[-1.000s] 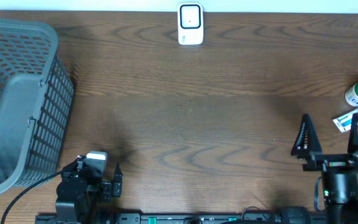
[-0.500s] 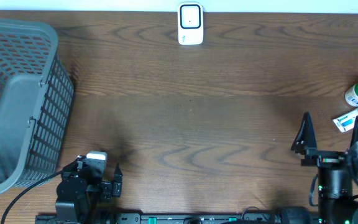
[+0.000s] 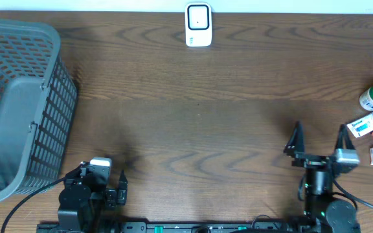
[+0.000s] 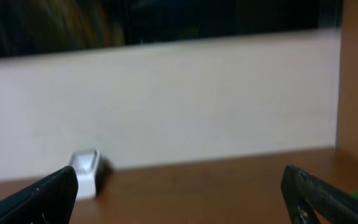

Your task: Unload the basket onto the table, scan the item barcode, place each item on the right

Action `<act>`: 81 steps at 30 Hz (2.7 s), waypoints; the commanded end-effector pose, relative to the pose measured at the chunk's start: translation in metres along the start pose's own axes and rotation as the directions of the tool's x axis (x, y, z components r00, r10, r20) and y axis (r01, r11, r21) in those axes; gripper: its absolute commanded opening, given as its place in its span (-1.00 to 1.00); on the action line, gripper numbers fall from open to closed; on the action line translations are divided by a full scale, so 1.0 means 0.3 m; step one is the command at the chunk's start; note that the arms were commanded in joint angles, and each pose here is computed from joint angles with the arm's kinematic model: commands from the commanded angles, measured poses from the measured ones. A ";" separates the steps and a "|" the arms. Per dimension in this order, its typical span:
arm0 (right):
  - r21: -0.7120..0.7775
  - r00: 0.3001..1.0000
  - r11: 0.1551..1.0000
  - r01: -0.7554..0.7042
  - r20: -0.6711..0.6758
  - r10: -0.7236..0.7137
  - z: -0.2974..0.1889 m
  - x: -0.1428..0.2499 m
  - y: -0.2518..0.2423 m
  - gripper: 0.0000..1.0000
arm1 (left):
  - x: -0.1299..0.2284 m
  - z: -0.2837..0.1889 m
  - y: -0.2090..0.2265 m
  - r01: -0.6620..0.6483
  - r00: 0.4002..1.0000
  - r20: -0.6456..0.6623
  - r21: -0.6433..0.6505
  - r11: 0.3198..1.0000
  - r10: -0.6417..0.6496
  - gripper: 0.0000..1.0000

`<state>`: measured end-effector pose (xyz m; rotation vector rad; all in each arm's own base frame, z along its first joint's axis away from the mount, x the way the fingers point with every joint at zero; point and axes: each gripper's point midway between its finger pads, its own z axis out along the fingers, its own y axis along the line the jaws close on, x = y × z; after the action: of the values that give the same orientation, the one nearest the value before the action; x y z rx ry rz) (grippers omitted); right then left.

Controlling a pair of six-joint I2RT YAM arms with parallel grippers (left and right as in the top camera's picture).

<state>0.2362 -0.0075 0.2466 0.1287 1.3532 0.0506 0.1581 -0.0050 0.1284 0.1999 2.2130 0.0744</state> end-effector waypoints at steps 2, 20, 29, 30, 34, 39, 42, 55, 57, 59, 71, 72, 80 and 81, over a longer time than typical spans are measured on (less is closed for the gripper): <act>0.030 0.998 1.000 -0.006 -0.066 0.008 -0.001 0.119 -0.026 0.99 | 0.001 0.000 -0.001 -0.007 1.000 0.003 0.002 1.000 0.007 0.99; 0.024 0.961 0.997 0.070 -0.270 -0.061 -0.029 0.288 -0.040 0.98 | 0.001 0.000 -0.001 -0.007 1.000 0.003 0.002 1.000 0.007 0.99; 0.024 0.961 0.997 0.070 -0.270 -0.061 -0.029 0.288 -0.040 0.98 | 0.001 0.000 -0.001 -0.007 1.000 0.003 0.002 1.000 0.007 0.99; 0.024 0.961 0.997 0.070 -0.270 -0.061 -0.029 0.288 -0.040 0.99 | 0.001 0.000 -0.001 -0.007 1.000 0.003 0.002 1.000 0.007 0.99; 0.024 0.961 0.997 0.070 -0.270 -0.061 -0.029 0.288 -0.040 0.99 | 0.001 0.000 -0.001 -0.007 1.000 0.003 0.002 1.000 0.007 0.99; 0.024 0.961 0.997 0.070 -0.270 -0.061 -0.029 0.288 -0.040 0.99 | -0.032 -0.001 -0.015 0.002 0.999 0.046 0.027 1.000 -0.003 0.99; 0.024 0.961 0.997 0.070 -0.270 -0.061 -0.029 0.288 -0.040 0.99 | -0.131 0.009 -0.006 0.004 0.984 0.176 0.016 1.000 -0.007 0.99; 0.024 0.961 0.997 0.070 -0.270 -0.061 -0.029 0.288 -0.040 0.99 | -0.260 0.151 0.034 0.045 0.866 0.500 -0.062 0.997 -0.009 0.99; 0.024 0.961 0.997 0.070 -0.270 -0.061 -0.029 0.288 -0.040 0.99 | -0.236 0.166 0.045 0.062 0.870 0.494 -0.072 0.995 -0.019 0.99; 0.024 0.961 0.997 0.070 -0.270 -0.061 -0.029 0.288 -0.040 0.98 | -0.211 0.187 0.051 0.071 0.879 0.476 -0.078 0.994 -0.026 0.99; 0.024 0.961 0.997 0.070 -0.270 -0.061 -0.029 0.288 -0.040 0.99 | -0.185 0.208 0.049 0.096 0.886 0.460 -0.070 0.993 -0.054 0.99; 0.024 0.961 0.997 0.070 -0.270 -0.061 -0.029 0.288 -0.040 0.98 | -0.185 0.208 0.049 0.102 0.886 0.460 -0.066 0.993 -0.060 0.99; 0.024 0.961 0.997 0.070 -0.270 -0.061 -0.029 0.288 -0.040 0.98 | -0.185 0.209 0.049 0.101 0.887 0.459 -0.066 0.993 -0.060 0.99; 0.024 0.961 0.997 0.070 -0.270 -0.061 -0.029 0.288 -0.040 0.99 | -0.185 0.209 0.049 0.101 0.887 0.459 -0.066 0.993 -0.060 0.99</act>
<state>0.2463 -0.0073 0.1595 0.1100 1.6317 0.0052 0.2424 -0.0037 0.1525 0.0819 1.7024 0.0649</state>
